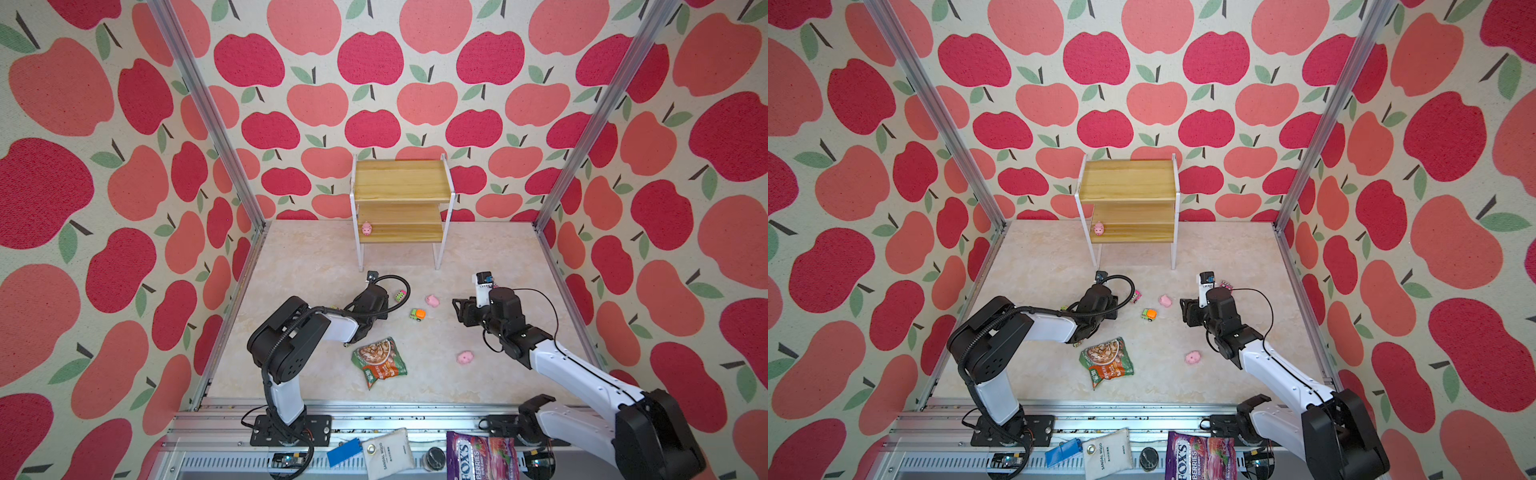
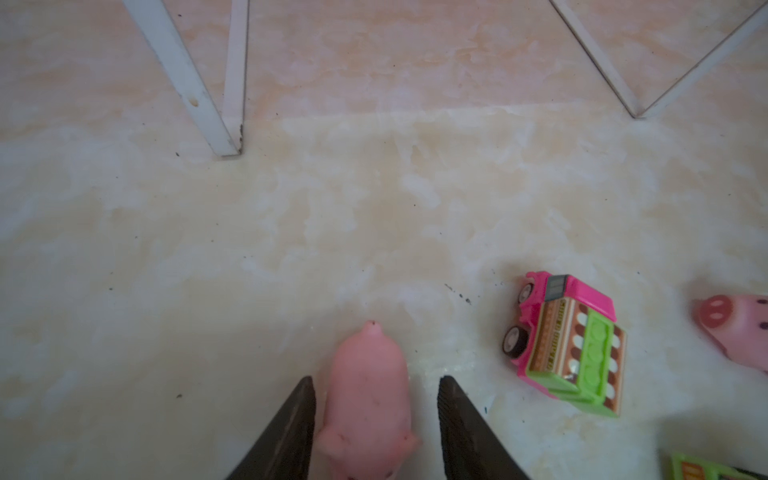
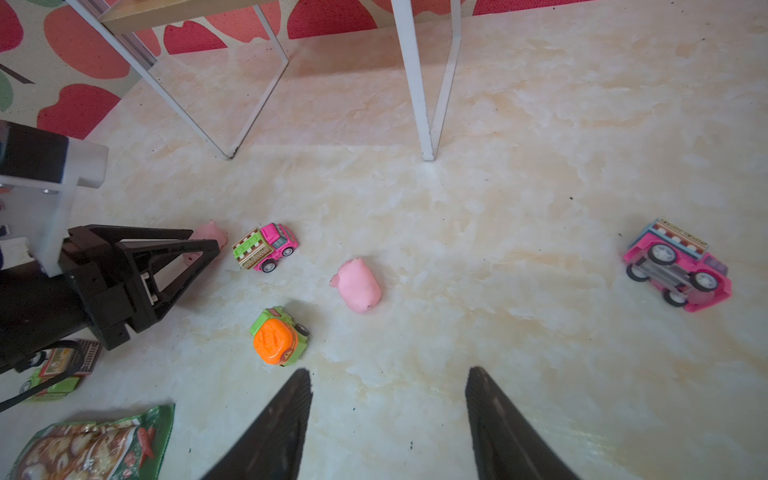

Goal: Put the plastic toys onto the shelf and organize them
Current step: 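Lift the pink pig with the left gripper and swing it toward the shelf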

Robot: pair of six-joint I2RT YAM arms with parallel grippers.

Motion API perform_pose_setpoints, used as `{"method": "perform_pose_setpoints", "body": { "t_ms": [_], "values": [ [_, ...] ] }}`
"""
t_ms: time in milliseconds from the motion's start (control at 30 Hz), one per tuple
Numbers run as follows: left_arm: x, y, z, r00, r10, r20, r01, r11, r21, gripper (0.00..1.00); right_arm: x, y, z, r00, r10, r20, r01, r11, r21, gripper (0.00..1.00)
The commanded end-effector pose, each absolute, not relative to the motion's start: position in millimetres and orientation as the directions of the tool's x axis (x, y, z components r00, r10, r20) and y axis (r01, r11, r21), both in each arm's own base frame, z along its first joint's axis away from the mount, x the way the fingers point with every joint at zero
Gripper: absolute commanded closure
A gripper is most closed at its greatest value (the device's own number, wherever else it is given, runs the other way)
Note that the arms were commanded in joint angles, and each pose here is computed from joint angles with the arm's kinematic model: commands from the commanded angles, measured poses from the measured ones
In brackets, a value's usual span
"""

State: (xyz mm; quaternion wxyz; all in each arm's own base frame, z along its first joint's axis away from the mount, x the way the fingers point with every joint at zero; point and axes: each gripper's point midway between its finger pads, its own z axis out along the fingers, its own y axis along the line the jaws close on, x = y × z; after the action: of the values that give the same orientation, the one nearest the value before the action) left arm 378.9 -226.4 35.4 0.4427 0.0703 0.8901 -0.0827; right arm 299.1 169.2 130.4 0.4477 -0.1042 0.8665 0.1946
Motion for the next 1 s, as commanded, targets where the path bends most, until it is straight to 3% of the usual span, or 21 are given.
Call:
{"method": "perform_pose_setpoints", "body": {
  "t_ms": [0,533,800,967],
  "values": [
    [379.2,-226.5,36.3,-0.558,0.056,-0.828,0.202,0.977,-0.070,0.50,300.0,169.4,137.5,-0.537,-0.014,-0.844,-0.374,0.900,0.223,0.37],
    [360.3,-225.5,24.7,-0.523,0.060,-0.850,0.225,0.972,-0.070,0.57,300.7,173.7,133.2,-0.536,-0.013,-0.844,-0.390,0.891,0.234,0.37],
    [357.8,-225.6,22.9,-0.510,0.063,-0.858,0.236,0.969,-0.070,0.73,300.9,172.5,130.4,-0.537,-0.013,-0.843,-0.385,0.893,0.232,0.37],
    [361.2,-228.6,35.9,-0.479,0.067,-0.875,0.253,0.965,-0.065,0.89,300.0,170.9,130.5,-0.535,-0.013,-0.845,-0.382,0.896,0.228,0.37]
  ]
}}
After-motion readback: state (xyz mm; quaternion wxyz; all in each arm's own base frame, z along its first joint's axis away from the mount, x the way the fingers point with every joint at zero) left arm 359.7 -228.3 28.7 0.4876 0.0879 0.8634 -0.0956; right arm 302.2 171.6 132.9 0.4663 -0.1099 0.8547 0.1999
